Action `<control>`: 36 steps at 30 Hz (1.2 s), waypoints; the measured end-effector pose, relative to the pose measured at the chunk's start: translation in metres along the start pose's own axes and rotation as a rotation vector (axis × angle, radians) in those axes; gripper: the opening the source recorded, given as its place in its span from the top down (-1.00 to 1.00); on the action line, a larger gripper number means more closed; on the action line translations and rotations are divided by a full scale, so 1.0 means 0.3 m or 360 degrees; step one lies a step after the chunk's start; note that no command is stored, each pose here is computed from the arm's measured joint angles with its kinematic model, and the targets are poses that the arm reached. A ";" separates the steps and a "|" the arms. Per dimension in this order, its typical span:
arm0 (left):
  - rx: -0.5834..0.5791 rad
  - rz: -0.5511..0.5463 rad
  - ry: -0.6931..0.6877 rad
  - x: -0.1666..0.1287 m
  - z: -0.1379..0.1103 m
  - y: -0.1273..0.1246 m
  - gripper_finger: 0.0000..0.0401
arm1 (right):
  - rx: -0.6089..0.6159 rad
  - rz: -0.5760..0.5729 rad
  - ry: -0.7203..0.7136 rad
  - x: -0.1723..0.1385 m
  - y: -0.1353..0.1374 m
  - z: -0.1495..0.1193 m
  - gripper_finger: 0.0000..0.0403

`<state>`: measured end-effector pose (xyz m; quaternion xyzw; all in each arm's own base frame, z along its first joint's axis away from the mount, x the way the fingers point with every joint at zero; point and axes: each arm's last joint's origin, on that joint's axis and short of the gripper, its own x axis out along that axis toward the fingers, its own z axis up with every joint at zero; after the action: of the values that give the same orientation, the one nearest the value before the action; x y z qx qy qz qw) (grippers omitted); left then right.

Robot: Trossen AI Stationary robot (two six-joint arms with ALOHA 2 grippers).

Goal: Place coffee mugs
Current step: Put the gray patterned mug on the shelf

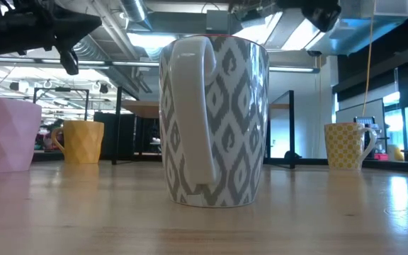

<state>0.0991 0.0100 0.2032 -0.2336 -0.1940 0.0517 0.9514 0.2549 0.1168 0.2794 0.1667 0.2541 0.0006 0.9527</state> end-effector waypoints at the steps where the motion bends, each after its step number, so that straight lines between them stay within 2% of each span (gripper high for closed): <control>1: 0.0000 0.0002 -0.0001 0.000 0.000 0.000 0.93 | -0.0010 0.0012 -0.0001 0.005 0.015 -0.010 0.35; 7: 0.0000 0.0015 -0.0007 0.000 0.000 0.001 0.93 | -0.0031 0.0107 -0.0006 0.038 0.101 -0.059 0.35; 13: 0.0001 0.0077 -0.0039 0.000 0.002 0.005 0.93 | -0.0150 0.0186 0.0071 0.070 0.220 -0.058 0.35; 18: 0.0007 0.0108 -0.0010 0.000 -0.004 0.009 0.93 | -0.0229 0.0147 0.0235 0.101 0.306 -0.028 0.35; 23: 0.0011 0.0096 0.0029 0.000 -0.011 0.011 0.93 | -0.0184 0.0121 0.0216 0.140 0.386 -0.020 0.35; 30: 0.0011 0.0090 0.0034 0.000 -0.011 0.010 0.93 | -0.0002 0.0022 0.0271 0.245 0.423 -0.111 0.35; 36: 0.0012 0.0078 0.0048 0.000 -0.013 0.010 0.93 | 0.0058 -0.0073 0.0325 0.323 0.434 -0.213 0.35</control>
<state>0.1005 0.0110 0.1985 -0.2355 -0.1737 0.0723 0.9535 0.3192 0.2683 0.2220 0.1772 0.3535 -0.0087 0.9185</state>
